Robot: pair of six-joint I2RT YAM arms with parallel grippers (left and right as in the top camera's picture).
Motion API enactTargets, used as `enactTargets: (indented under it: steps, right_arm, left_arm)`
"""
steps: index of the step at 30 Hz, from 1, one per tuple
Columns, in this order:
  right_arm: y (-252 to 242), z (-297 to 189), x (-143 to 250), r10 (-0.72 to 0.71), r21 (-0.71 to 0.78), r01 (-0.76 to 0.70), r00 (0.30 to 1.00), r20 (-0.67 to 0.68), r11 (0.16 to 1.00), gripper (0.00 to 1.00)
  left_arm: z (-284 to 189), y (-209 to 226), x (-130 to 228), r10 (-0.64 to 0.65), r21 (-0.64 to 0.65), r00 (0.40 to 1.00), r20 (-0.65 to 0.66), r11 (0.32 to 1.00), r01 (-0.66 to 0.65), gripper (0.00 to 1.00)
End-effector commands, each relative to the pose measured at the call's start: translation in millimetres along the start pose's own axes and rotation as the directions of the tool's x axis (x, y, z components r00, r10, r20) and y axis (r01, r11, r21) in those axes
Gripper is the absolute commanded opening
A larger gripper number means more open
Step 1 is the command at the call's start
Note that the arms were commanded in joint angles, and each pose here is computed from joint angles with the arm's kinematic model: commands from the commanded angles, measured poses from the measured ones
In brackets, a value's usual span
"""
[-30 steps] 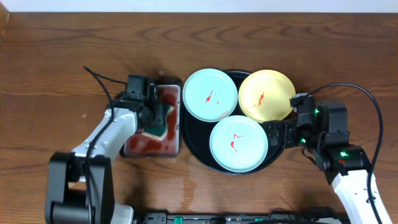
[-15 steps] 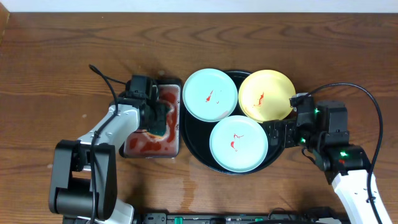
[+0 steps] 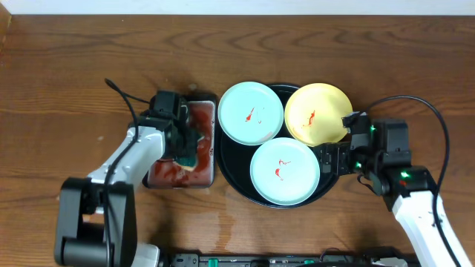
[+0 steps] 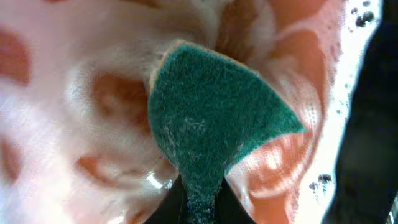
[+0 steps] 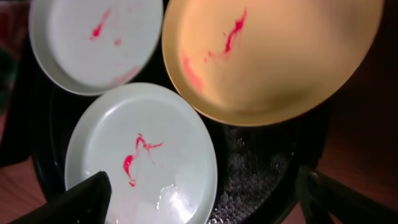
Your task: Clean dirty plates on tray and stack at the side
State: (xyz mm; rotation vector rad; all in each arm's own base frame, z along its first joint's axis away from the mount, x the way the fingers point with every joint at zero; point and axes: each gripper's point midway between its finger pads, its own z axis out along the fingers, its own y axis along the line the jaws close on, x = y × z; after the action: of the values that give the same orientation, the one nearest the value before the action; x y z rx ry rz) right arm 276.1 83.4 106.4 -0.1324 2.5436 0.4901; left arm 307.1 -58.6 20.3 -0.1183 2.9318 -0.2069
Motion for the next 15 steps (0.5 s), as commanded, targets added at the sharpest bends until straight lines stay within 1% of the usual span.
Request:
enactTargets:
  steps: [1, 5, 11, 15]
  right_arm:
    - [-1, 6, 0, 0.005, -0.007, -0.005, 1.0, -0.024, 1.0, 0.9]
    - [-6, 19, 4, 0.017, -0.003, -0.018, 0.998, -0.062, 1.0, 0.84]
    - [-5, 40, 12, 0.01, -0.012, -0.012, 0.993, -0.116, 1.0, 0.68]
    - [-2, 55, 18, -0.005, -0.022, 0.001, 0.989, -0.151, 1.0, 0.64]
  left_arm:
    - [-20, 1, -1, 0.004, -0.006, 0.999, 0.043, 1.0, -0.004, 0.07]
    - [-33, -2, 0, -0.021, 0.008, 0.998, 0.065, 1.0, 0.02, 0.07]
    - [-39, -1, 7, -0.077, 0.008, 0.996, 0.049, 0.997, 0.077, 0.07]
    - [-39, 0, 12, -0.08, 0.001, 0.996, 0.029, 0.997, 0.08, 0.08]
